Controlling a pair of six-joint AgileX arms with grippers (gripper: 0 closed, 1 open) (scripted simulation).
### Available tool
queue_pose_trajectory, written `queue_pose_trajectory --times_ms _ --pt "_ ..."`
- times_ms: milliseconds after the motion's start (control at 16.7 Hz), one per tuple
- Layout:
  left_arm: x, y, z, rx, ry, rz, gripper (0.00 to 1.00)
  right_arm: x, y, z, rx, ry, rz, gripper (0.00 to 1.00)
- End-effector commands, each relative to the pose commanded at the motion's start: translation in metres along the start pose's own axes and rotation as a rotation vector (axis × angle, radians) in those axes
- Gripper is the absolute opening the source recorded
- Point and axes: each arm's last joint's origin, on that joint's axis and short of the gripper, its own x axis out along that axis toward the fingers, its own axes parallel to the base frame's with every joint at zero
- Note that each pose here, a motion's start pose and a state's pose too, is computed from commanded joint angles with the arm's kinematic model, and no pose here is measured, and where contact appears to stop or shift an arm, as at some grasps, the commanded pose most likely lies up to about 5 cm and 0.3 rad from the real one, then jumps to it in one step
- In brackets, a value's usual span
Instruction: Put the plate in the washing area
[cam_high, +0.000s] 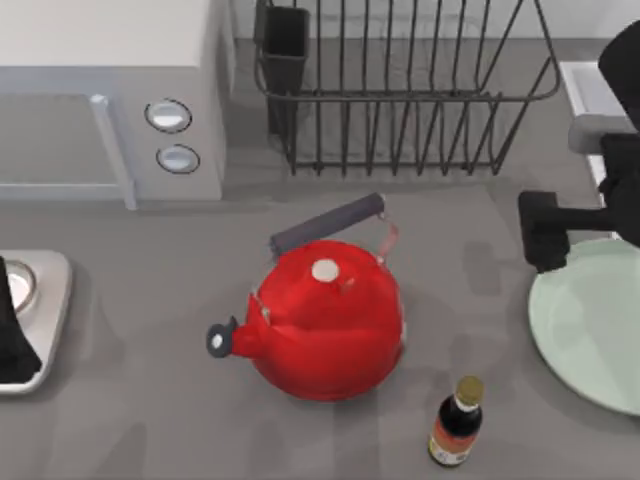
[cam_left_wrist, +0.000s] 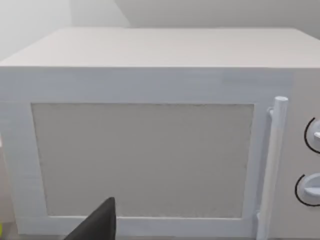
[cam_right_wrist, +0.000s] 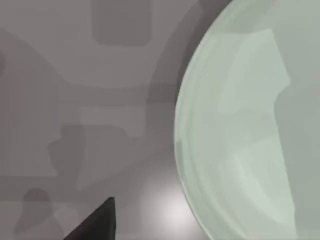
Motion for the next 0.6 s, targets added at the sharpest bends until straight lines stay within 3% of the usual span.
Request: queue_pose_trajectory --times_ms 240,600 --pt "0.000 0.000 0.000 0.000 0.000 0.000 1.00 0.027 0.021 0.020 0.001 0.156 -0.053 1.00" --pt "0.000 0.000 0.000 0.000 0.000 0.000 1.00 0.031 0.023 0.024 0.005 0.181 -0.063 1.00"
